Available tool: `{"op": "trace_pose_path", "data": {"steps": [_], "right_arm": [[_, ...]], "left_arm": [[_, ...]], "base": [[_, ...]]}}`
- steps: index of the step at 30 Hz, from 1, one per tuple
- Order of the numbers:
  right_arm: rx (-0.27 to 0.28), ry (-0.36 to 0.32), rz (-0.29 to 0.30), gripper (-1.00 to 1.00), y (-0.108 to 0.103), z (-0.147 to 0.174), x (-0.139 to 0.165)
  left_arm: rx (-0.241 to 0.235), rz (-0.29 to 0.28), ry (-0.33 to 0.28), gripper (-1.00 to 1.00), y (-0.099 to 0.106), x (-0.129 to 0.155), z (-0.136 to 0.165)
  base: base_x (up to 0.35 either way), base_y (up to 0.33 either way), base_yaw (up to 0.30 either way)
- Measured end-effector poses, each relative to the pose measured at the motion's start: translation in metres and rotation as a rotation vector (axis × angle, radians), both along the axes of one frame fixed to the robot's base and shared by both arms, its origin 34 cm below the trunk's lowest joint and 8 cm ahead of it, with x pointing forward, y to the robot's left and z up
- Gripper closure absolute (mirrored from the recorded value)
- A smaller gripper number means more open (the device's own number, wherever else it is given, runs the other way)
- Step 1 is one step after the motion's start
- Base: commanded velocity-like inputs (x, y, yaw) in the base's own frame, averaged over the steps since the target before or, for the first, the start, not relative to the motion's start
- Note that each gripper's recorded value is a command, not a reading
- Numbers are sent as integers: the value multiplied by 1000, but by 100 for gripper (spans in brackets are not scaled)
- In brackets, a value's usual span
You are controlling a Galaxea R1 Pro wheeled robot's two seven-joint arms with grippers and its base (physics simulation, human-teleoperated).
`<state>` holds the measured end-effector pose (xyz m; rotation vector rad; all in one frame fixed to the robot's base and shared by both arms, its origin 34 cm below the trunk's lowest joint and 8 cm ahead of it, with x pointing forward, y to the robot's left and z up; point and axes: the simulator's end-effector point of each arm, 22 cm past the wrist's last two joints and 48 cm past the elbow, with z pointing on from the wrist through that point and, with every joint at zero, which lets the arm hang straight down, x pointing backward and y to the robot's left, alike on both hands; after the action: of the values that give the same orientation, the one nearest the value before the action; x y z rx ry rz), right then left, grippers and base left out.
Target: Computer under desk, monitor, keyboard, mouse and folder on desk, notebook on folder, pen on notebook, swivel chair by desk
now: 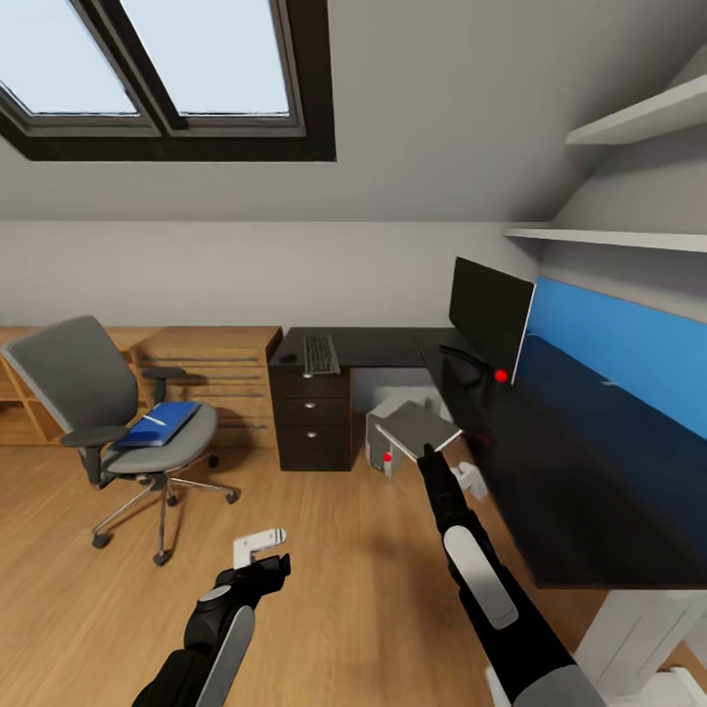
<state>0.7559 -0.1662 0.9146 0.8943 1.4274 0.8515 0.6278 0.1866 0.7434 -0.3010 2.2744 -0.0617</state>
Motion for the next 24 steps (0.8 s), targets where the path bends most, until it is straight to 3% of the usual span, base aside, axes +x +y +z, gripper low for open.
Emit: {"op": "trace_pose_path", "data": {"steps": [24], "right_arm": [[5, 2, -6, 100, -3, -1, 0]], "left_arm": [[-1, -3, 0, -100, -2, 0, 0]], "base": [[278, 216, 0]]}}
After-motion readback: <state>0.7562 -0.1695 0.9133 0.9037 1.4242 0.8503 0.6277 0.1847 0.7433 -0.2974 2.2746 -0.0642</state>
